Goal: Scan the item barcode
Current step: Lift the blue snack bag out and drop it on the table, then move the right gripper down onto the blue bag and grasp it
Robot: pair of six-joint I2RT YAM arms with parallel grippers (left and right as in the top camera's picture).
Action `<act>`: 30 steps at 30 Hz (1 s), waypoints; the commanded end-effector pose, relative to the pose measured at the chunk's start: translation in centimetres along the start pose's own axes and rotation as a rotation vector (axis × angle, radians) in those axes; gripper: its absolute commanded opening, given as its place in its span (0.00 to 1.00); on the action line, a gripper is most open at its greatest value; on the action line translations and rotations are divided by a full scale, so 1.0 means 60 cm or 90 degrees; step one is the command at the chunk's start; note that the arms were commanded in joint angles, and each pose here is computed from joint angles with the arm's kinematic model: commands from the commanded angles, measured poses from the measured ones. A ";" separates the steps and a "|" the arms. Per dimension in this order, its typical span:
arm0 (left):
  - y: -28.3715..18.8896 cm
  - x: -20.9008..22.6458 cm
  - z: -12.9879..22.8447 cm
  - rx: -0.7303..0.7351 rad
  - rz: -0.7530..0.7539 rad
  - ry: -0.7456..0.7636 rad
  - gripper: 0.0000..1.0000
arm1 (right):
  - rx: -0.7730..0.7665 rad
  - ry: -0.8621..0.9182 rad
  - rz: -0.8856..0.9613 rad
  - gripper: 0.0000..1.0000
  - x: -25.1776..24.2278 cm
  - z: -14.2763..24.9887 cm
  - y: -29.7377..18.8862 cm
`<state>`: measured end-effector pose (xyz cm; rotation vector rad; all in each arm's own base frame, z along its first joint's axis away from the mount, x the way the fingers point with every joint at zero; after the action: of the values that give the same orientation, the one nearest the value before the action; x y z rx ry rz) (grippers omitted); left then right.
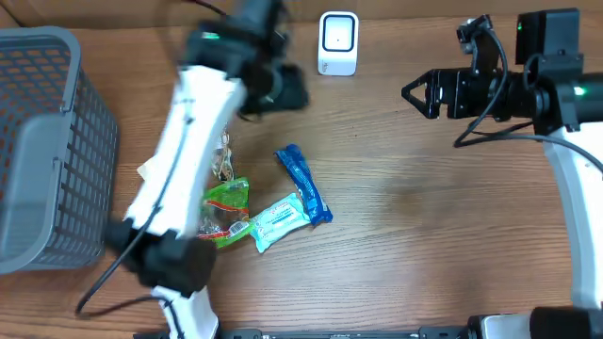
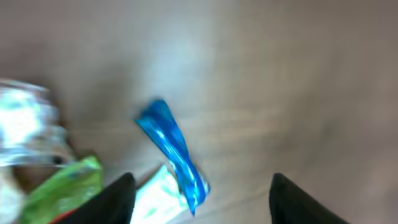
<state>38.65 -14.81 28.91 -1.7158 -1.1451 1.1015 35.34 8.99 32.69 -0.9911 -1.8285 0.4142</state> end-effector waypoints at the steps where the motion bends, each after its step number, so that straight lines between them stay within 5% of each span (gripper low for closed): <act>1: -0.158 0.043 -0.006 -0.160 -0.009 -0.076 0.52 | 0.052 0.000 -0.052 0.80 0.019 0.001 0.056; 10: -0.204 0.073 0.034 -0.164 -0.073 -0.106 0.50 | 0.214 -0.054 -0.026 0.68 0.066 0.085 0.246; 13: -0.199 0.075 0.042 -0.143 -0.078 -0.110 0.54 | 0.264 -0.065 -0.007 0.37 0.067 0.121 0.302; 15: -0.198 0.075 0.043 -0.141 -0.078 -0.110 0.57 | 0.276 -0.069 0.012 0.31 0.062 0.134 0.330; 21: -0.199 0.075 0.039 -0.149 -0.078 -0.109 1.00 | 0.290 -0.098 0.018 0.38 0.053 0.163 0.417; 30: -0.199 0.075 0.039 -0.148 -0.077 -0.109 1.00 | 0.341 -0.109 0.020 0.42 0.043 0.226 0.503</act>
<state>33.97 -6.78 38.09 -1.7258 -1.5080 1.0957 36.57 30.35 9.08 -0.6284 -1.7197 0.9594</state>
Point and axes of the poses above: each gripper's point midway between its finger pads, its own y axis out along the fingers, its own x axis along the line the jaws close on, z = x × y, the point moved 5 cm from there along -y, back along the fingers, and after that the axes turned 11 degrees about y, right-handed, at the moved point
